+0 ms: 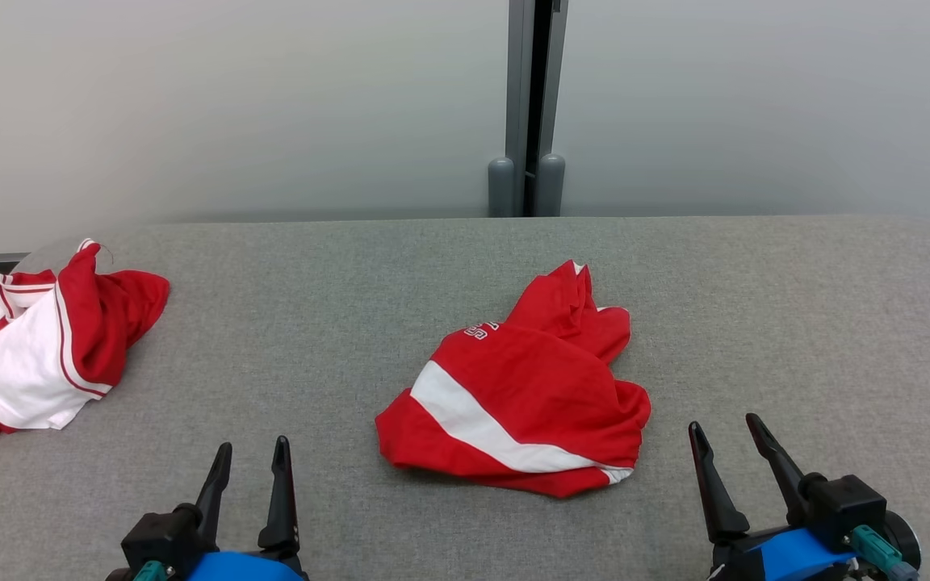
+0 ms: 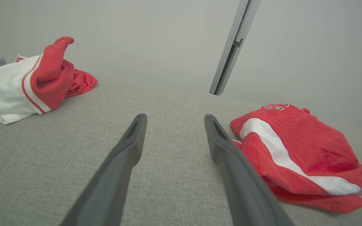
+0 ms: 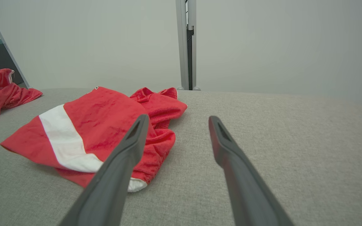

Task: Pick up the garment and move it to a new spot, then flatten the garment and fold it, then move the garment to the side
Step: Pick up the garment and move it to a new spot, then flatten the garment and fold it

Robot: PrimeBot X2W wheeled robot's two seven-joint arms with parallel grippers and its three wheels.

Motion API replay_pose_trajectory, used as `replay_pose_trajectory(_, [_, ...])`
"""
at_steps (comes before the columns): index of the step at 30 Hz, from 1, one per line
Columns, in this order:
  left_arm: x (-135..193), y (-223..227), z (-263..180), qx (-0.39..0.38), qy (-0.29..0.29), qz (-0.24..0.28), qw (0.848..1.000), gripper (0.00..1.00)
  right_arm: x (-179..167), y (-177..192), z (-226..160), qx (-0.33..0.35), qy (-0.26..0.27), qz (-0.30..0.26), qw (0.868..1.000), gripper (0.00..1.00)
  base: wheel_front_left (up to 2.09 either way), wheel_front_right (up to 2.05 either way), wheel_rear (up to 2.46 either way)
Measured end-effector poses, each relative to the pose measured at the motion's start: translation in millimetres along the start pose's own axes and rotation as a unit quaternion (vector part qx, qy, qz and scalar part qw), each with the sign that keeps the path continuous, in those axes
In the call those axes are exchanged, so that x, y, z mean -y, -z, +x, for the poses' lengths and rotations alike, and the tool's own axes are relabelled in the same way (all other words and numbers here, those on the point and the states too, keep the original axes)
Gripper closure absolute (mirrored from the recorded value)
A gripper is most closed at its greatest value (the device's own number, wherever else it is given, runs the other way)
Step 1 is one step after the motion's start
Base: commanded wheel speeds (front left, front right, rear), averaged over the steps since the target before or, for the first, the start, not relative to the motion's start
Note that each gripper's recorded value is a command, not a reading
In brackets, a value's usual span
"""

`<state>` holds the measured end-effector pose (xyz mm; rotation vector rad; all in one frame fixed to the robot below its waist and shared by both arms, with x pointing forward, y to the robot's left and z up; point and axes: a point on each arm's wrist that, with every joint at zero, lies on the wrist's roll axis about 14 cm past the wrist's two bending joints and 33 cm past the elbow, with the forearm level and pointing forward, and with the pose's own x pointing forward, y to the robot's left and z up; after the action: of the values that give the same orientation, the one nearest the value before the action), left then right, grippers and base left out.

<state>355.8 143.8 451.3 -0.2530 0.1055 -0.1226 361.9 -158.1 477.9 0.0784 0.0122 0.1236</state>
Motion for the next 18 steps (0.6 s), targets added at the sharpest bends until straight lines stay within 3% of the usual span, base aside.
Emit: replay_pose_trajectory(18, [5.4,6.9,3.7,-0.012,0.012,0.014,1.0,0.0,2.8,2.1,1.0,-0.004,0.004,-0.001,1.0,0.0,0.0,0.0,0.0])
